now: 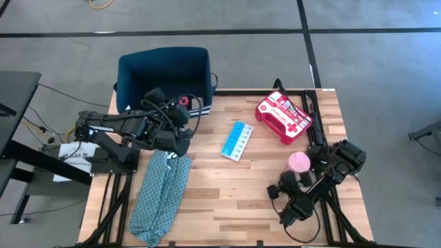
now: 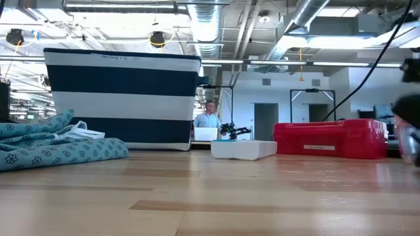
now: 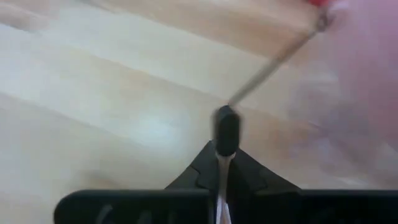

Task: Pick & place medical supplies in basket/bin
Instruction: Put the pink tumbler into the blue bin

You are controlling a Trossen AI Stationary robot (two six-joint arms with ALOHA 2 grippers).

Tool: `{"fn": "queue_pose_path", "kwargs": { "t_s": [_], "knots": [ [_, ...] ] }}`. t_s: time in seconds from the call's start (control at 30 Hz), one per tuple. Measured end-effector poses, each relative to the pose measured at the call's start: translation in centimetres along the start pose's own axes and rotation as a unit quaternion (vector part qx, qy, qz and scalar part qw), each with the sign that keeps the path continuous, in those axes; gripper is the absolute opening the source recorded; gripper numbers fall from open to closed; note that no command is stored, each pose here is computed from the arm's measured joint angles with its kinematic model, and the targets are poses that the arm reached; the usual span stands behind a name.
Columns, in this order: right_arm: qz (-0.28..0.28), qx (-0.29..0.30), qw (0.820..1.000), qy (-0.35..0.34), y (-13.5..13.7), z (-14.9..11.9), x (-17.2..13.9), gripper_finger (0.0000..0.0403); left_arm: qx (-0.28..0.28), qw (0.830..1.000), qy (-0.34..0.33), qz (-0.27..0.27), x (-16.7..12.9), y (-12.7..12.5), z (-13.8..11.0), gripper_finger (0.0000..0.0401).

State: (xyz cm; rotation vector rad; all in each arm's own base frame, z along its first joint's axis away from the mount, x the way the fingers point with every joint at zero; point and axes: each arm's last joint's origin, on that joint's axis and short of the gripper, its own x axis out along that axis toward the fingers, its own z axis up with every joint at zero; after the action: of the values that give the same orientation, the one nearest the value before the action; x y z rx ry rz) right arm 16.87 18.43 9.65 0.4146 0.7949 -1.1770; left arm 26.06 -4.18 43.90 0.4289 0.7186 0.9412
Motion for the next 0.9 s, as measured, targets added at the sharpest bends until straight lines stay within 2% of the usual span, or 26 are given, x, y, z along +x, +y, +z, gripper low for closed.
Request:
{"fn": "queue_pose_path", "kwargs": {
  "t_s": [0.1, 0.17, 0.23, 0.33, 0.47, 0.6, 0.67, 0.9],
  "knots": [
    [0.085, -0.013, 0.994, -0.067, 1.2, 0.2, -0.3, 0.0005, -0.002, 1.000, 0.005, -0.016, 0.0, -0.1, 0.0, 0.0130],
    [0.123, -0.058, 0.982, -0.132, 2.1, 0.9, -0.9, 0.0004, -0.003, 1.000, 0.007, -0.020, 0.0, -0.1, 0.0, 0.0130],
    [0.136, -0.104, 0.966, -0.196, 3.0, 1.8, -1.5, 0.0003, -0.004, 1.000, 0.009, -0.026, 0.0, -0.2, 0.0, 0.0130],
    [0.118, -0.147, 0.945, -0.268, 4.1, 4.4, -2.8, 0.0002, -0.004, 0.999, 0.010, -0.030, 0.0, -0.2, 0.0, 0.0130],
    [0.073, -0.194, 0.924, -0.322, 5.3, 8.7, -4.4, 0.0002, -0.003, 1.000, 0.010, -0.030, 0.0, -0.2, 0.0, 0.0130],
    [0.037, -0.224, 0.880, -0.418, 5.9, 13.8, -6.2, 0.0001, 0.008, 0.999, 0.009, -0.030, 0.0, -0.2, 0.0, 0.0130],
    [0.005, -0.224, 0.879, -0.420, 5.9, 16.9, -6.7, 0.0002, 0.017, 0.999, 0.008, -0.030, -0.1, -0.2, 0.0, 0.0130],
    [-0.115, -0.149, 0.903, -0.387, 4.8, 29.0, -6.9, 0.0002, 0.042, 0.999, 0.005, -0.025, -0.1, -0.2, 0.0, 0.0130]
  ]
}}
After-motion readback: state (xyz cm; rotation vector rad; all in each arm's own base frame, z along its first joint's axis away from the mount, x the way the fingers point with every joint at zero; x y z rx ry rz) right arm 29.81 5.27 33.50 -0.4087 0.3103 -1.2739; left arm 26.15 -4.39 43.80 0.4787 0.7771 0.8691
